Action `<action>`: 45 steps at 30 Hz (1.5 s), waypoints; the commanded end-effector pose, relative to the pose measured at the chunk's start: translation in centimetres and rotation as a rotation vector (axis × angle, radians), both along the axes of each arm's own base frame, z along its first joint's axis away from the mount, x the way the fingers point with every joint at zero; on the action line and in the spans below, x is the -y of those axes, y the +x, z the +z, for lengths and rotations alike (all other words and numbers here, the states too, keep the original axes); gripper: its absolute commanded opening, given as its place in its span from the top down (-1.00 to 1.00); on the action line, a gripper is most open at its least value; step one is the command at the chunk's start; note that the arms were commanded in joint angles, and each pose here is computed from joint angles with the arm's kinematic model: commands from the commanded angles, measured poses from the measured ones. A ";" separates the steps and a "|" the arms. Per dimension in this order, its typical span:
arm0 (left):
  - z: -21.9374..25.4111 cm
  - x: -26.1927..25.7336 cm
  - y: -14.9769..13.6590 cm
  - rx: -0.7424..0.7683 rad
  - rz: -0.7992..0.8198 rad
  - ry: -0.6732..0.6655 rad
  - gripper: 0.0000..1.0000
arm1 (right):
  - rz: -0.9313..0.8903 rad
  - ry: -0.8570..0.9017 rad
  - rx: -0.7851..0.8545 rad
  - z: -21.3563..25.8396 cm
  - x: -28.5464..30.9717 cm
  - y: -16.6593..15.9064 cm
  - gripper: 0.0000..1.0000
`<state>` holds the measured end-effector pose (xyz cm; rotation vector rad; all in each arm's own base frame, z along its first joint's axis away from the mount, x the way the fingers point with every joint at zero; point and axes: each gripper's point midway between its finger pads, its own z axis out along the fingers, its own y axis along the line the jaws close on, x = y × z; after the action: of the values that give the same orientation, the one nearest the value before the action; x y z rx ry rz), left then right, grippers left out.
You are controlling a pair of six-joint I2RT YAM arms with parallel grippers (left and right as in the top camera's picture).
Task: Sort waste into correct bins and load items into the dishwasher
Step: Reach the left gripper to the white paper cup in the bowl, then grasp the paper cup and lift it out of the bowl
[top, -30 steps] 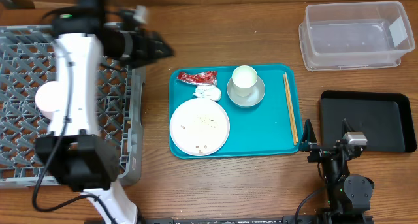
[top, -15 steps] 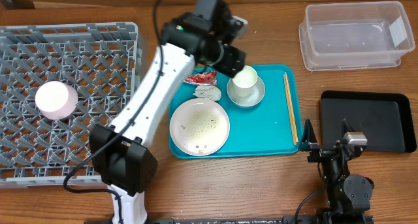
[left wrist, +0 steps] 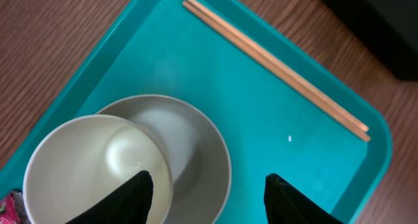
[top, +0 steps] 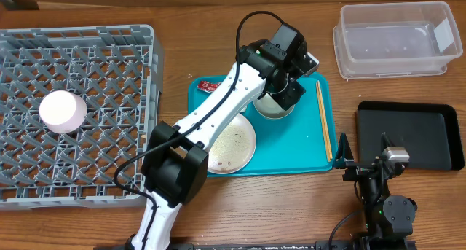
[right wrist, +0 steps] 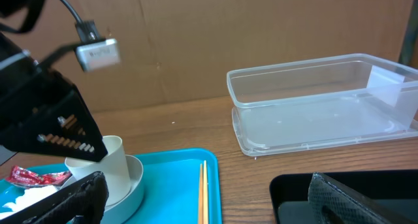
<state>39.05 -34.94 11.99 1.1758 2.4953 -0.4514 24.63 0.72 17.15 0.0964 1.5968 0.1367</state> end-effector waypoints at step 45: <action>16.7 -13.4 4.7 -0.115 0.891 -0.318 0.92 | -0.001 0.004 0.004 -0.2 0.0 0.0 -0.99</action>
<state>42.97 -26.60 24.31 0.2425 2.6365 -0.5216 24.63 0.73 17.14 0.0961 1.5972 0.1370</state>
